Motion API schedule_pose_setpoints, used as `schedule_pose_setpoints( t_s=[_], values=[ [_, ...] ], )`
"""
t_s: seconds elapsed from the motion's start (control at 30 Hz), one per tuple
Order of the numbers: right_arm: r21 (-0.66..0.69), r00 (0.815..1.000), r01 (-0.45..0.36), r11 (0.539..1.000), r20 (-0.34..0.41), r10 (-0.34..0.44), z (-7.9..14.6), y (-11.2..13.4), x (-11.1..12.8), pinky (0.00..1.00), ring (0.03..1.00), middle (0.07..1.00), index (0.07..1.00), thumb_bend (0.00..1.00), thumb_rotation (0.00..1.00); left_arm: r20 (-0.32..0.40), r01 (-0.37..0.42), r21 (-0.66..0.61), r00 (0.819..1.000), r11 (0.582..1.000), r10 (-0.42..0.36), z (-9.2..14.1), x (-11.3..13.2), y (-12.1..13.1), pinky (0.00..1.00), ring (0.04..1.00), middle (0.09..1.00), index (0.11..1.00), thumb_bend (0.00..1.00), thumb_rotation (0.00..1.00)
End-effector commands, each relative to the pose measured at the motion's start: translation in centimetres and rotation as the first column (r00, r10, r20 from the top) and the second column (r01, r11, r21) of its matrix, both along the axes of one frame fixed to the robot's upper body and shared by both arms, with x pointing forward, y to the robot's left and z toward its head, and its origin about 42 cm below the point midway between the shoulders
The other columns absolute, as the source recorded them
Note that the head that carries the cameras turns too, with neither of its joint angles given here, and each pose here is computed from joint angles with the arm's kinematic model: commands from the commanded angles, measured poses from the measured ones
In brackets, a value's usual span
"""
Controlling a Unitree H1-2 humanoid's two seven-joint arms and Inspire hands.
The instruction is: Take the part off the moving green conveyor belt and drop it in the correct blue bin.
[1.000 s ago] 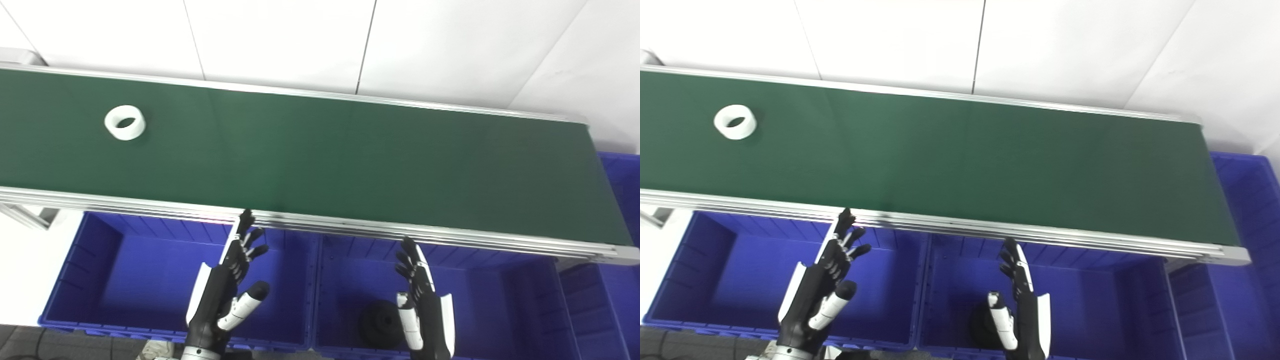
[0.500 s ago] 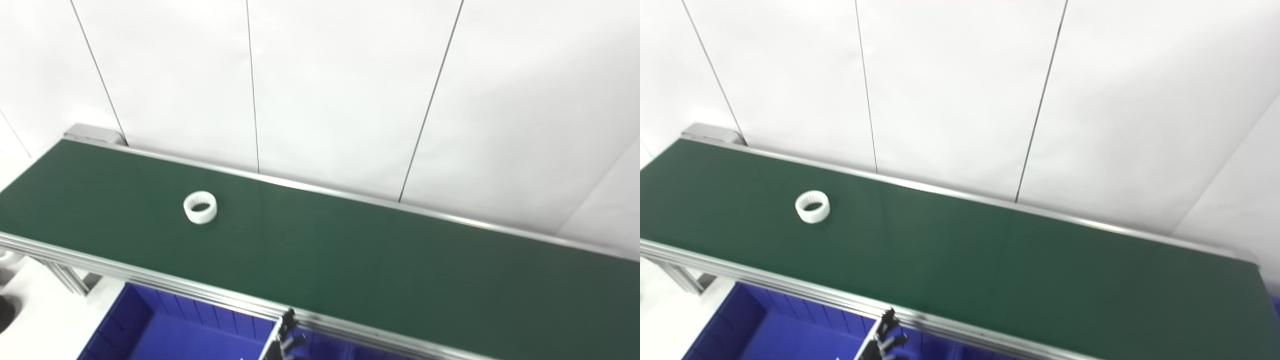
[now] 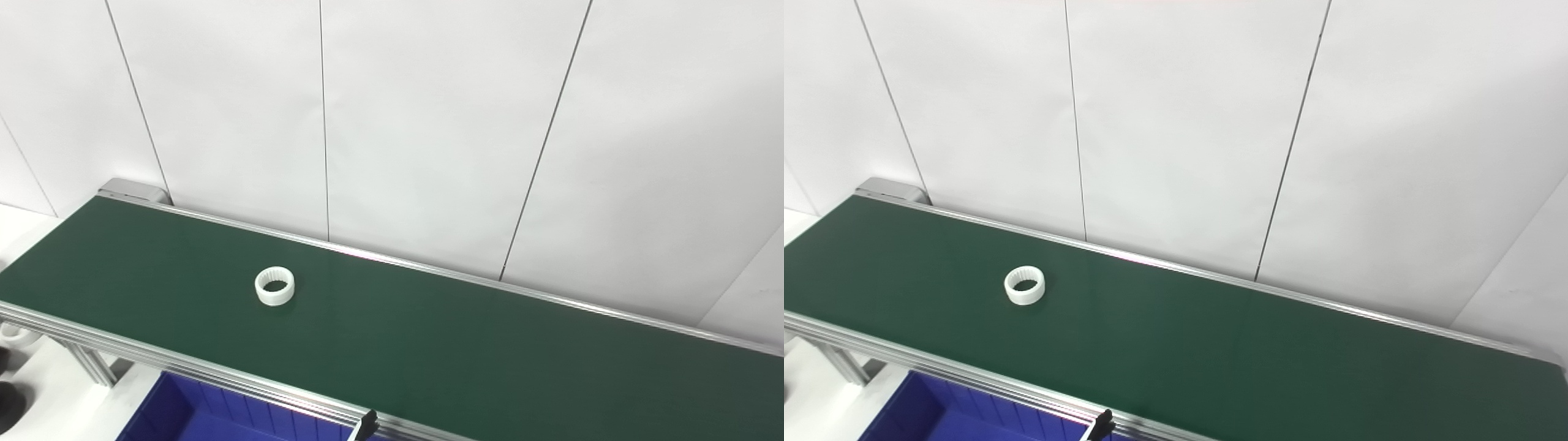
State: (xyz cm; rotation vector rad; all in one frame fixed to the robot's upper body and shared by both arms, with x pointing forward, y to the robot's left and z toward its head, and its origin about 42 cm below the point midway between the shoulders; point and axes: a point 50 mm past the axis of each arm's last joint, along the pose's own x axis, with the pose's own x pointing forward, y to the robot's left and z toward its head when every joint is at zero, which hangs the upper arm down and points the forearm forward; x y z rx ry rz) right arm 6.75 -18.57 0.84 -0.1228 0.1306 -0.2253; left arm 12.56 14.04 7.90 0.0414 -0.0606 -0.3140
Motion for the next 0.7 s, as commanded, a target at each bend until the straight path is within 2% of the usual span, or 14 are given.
schedule_pose_setpoints(
  t_s=[0.0, 0.07, 0.1, 0.17, 0.27, 0.3, 0.4, 0.53, 0.6, 0.67],
  values=[
    [0.01, 0.999, -0.004, 1.0, 0.053, 0.003, 0.7, 0.5, 0.3, 0.89, 0.95, 0.992, 1.0, 0.72, 1.0, 0.141, -0.004, 0.019, 0.99, 1.0, 0.002, 3.1, 0.9, 0.5, 0.68, 0.813, 0.878, 0.855, 0.94, 0.44],
    [0.013, 0.998, -0.001, 1.0, 0.059, 0.0, 0.9, 0.7, 0.3, 0.88, 0.942, 0.985, 1.0, 0.74, 1.0, 0.27, -0.024, 0.074, 0.963, 0.997, 0.003, 5.1, 1.9, 1.1, 0.58, 0.746, 0.813, 0.773, 0.97, 0.36],
    [0.012, 0.998, 0.0, 1.0, 0.061, 0.0, 0.9, 0.8, 0.3, 0.88, 0.938, 0.983, 1.0, 0.74, 1.0, 0.334, -0.032, 0.114, 0.943, 0.993, -0.008, 6.1, 2.7, 1.4, 0.55, 0.731, 0.795, 0.744, 0.98, 0.34],
    [0.012, 0.998, -0.001, 1.0, 0.067, 0.001, 1.0, 1.0, 0.4, 0.88, 0.934, 0.981, 1.0, 0.72, 1.0, 0.405, -0.045, 0.166, 0.914, 0.985, -0.027, 7.5, 4.0, 2.0, 0.55, 0.739, 0.801, 0.737, 0.99, 0.33],
    [0.026, 0.997, -0.003, 1.0, 0.075, 0.001, 1.3, 1.3, 0.4, 0.88, 0.93, 0.983, 1.0, 0.69, 1.0, 0.523, -0.092, 0.303, 0.848, 0.949, -0.085, 10.2, 8.1, 3.3, 0.59, 0.778, 0.814, 0.754, 1.0, 0.35],
    [0.029, 0.997, -0.003, 1.0, 0.079, 0.0, 1.4, 1.5, 0.5, 0.88, 0.927, 0.983, 1.0, 0.69, 1.0, 0.545, -0.107, 0.346, 0.832, 0.932, -0.107, 10.9, 9.2, 3.6, 0.61, 0.785, 0.809, 0.759, 1.0, 0.35],
    [0.037, 0.996, 0.0, 0.999, 0.088, -0.003, 1.6, 1.9, 0.7, 0.88, 0.921, 0.982, 1.0, 0.68, 1.0, 0.565, -0.12, 0.448, 0.806, 0.886, -0.177, 12.1, 12.6, 4.1, 0.67, 0.797, 0.802, 0.769, 1.0, 0.34],
    [0.035, 0.995, -0.009, 0.999, 0.1, 0.005, 1.9, 2.4, 0.8, 0.86, 0.913, 0.973, 0.997, 0.69, 1.0, 0.578, -0.158, 0.581, 0.77, 0.798, -0.269, 12.4, 16.1, 3.7, 0.78, 0.849, 0.84, 0.815, 0.98, 0.34],
    [0.037, 0.995, -0.017, 0.999, 0.102, 0.013, 2.0, 2.6, 0.8, 0.86, 0.914, 0.975, 0.997, 0.68, 1.0, 0.578, -0.177, 0.624, 0.76, 0.761, -0.297, 12.5, 17.3, 3.5, 0.82, 0.864, 0.852, 0.826, 0.97, 0.34],
    [0.042, 0.995, -0.025, 0.999, 0.102, 0.02, 2.0, 2.7, 0.8, 0.87, 0.919, 0.978, 0.996, 0.68, 1.0, 0.56, -0.197, 0.689, 0.756, 0.698, -0.339, 12.6, 19.2, 3.6, 0.85, 0.877, 0.868, 0.834, 0.96, 0.33]
  ],
)
